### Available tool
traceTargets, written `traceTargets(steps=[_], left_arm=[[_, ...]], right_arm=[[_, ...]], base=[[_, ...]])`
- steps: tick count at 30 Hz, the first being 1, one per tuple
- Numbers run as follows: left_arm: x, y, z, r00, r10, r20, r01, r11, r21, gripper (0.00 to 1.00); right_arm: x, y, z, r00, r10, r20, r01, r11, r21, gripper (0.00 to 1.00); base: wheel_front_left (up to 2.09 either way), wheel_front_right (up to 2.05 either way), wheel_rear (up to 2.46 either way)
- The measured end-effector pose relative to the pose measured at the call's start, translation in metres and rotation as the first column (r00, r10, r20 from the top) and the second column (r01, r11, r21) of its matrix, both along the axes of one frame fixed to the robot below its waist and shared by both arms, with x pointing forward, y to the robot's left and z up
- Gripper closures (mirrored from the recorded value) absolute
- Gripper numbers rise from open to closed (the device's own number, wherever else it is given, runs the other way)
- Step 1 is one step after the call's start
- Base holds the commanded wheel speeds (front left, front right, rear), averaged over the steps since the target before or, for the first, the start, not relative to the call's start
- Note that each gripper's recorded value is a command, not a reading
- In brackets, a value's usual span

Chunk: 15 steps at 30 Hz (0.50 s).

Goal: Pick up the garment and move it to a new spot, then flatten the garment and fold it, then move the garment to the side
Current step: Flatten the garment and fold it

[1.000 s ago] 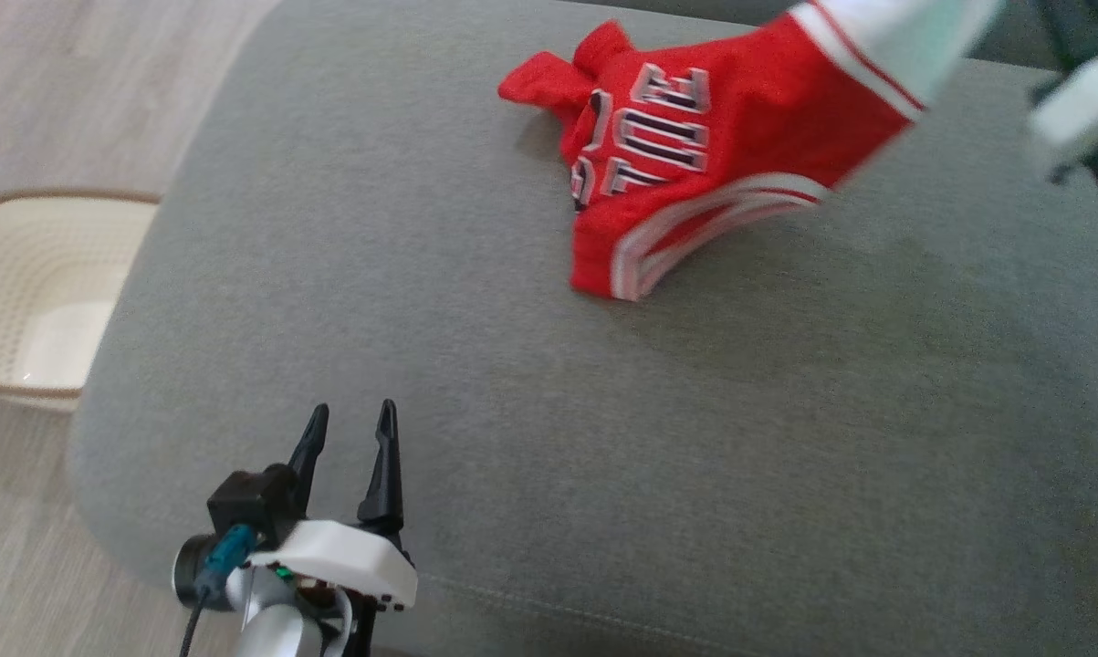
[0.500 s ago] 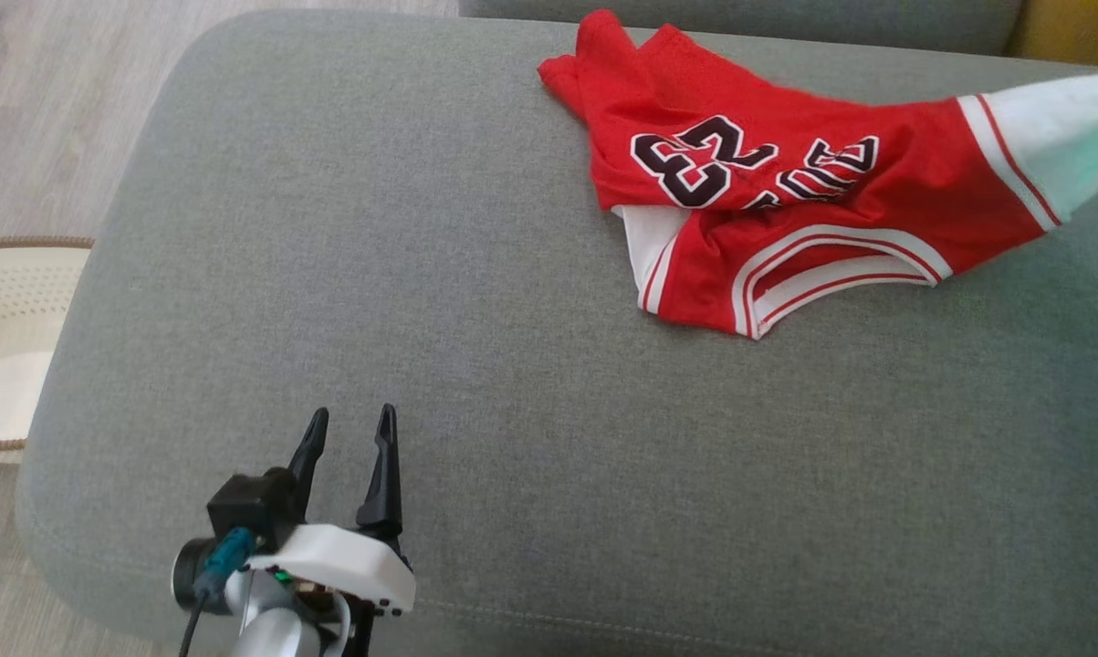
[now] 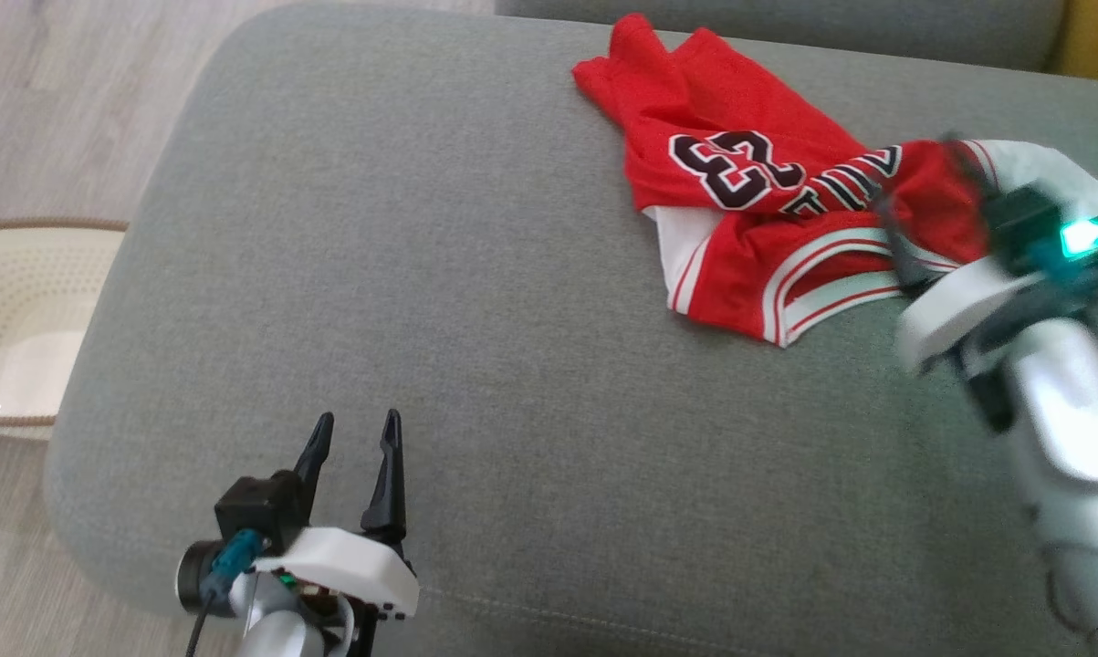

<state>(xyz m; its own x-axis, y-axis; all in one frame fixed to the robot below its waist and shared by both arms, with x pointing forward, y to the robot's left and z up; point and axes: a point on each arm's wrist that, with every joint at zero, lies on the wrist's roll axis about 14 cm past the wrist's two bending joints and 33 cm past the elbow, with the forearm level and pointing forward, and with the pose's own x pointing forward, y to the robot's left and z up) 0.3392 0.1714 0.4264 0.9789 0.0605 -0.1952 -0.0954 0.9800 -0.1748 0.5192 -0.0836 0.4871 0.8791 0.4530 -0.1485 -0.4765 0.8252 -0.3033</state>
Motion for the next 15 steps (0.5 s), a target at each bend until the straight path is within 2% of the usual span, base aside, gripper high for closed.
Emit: traceTargets(steps=[4, 8, 12, 15], left_arm=[[-0.003, 0.005, -0.002, 1.0, 0.017, -0.008, -0.017, 1.0, 0.003, 0.0], [-0.006, 0.008, -0.004, 0.999, 0.03, -0.017, -0.03, 1.0, 0.006, 0.0], [-0.008, 0.013, -0.005, 0.999, 0.048, -0.023, -0.048, 0.999, 0.007, 0.0], [-0.009, 0.017, -0.006, 0.998, 0.063, -0.028, -0.063, 0.998, 0.003, 0.0]], right_arm=[[-0.021, 0.041, -0.024, 0.989, 0.118, -0.086, -0.12, 0.993, -0.015, 0.0], [-0.042, 0.071, -0.053, 0.96, 0.213, -0.182, -0.223, 0.974, -0.034, 0.0], [-0.063, 0.09, -0.083, 0.922, 0.277, -0.27, -0.304, 0.951, -0.063, 0.0], [-0.07, 0.091, -0.103, 0.903, 0.281, -0.325, -0.324, 0.942, -0.087, 0.0]], base=[[0.0, 0.0, 0.0], [0.0, 0.0, 0.0], [0.0, 0.0, 0.0], [0.0, 0.0, 0.0]])
